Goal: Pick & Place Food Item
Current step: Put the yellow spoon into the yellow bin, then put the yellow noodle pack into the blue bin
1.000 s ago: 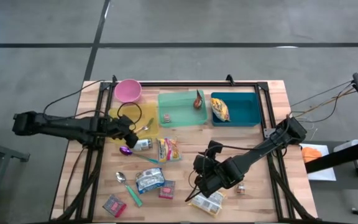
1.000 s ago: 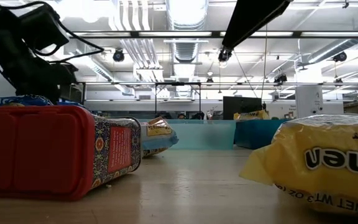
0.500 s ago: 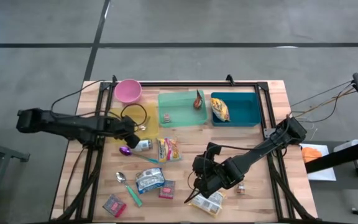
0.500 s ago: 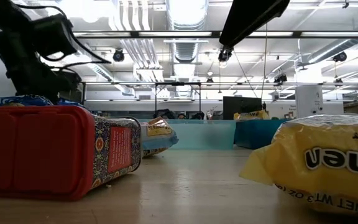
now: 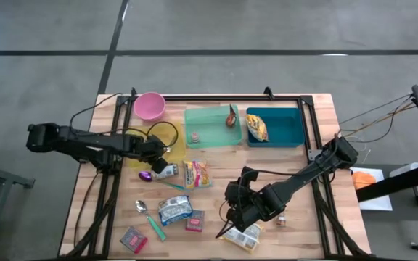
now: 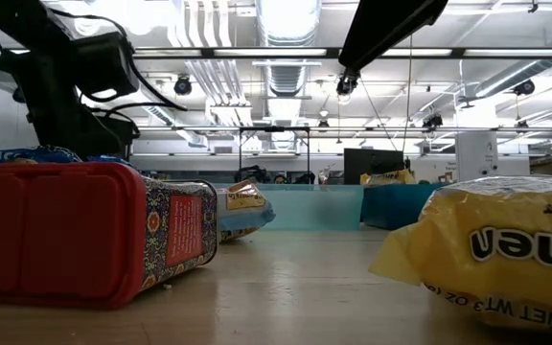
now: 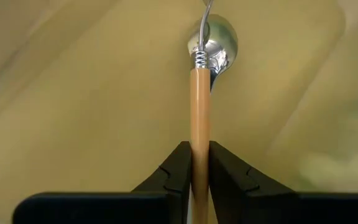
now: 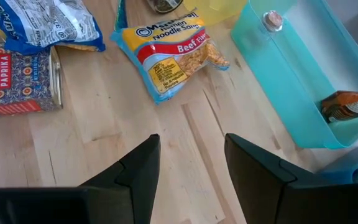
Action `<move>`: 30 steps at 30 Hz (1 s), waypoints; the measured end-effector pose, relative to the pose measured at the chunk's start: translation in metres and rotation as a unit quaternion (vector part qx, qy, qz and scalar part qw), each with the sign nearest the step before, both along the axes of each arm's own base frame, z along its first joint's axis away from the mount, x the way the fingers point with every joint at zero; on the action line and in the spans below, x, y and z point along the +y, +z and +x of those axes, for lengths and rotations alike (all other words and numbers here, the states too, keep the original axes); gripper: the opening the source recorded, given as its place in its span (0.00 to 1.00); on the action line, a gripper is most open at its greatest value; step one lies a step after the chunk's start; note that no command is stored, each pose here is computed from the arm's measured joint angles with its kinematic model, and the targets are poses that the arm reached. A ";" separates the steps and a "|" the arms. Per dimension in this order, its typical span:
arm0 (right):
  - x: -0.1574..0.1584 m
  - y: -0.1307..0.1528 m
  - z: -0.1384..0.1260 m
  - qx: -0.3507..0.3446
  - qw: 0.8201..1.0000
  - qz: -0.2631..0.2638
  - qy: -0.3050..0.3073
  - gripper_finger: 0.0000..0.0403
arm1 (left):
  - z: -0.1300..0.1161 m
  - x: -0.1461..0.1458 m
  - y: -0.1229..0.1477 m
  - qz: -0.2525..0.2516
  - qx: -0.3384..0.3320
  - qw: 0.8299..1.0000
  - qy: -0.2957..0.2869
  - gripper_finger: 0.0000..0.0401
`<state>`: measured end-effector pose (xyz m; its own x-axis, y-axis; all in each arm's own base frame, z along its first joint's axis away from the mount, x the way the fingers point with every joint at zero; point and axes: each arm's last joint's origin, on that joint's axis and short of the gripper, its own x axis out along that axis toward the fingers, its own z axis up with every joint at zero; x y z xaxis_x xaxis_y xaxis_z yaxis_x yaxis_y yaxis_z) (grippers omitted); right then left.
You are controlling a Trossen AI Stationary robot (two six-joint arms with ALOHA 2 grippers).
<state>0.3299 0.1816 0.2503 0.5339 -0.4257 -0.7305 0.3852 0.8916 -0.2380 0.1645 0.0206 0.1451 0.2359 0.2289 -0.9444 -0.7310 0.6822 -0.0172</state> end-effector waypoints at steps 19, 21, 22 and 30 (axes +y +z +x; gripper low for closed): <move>0.000 0.000 0.000 -0.002 1.000 0.003 0.000 0.44 | 0.011 0.002 0.027 0.000 -0.003 1.000 0.001 0.57; 0.000 0.000 0.000 -0.003 1.000 0.004 -0.001 0.44 | 0.014 0.002 0.033 0.002 -0.008 1.000 0.002 0.59; 0.001 0.000 0.000 -0.003 1.000 0.010 -0.004 0.44 | 0.015 0.002 0.036 0.004 -0.013 1.000 0.002 0.59; 0.004 -0.006 -0.006 0.023 0.991 0.120 -0.060 0.44 | 0.025 0.001 0.048 0.013 -0.056 0.998 -0.019 0.60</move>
<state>0.3239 0.1859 0.2440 0.4540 -0.2961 -0.8404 0.4857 0.8729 -0.0452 0.1895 0.0216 0.1932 0.3477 0.2416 -0.9060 -0.6997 0.7101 -0.0792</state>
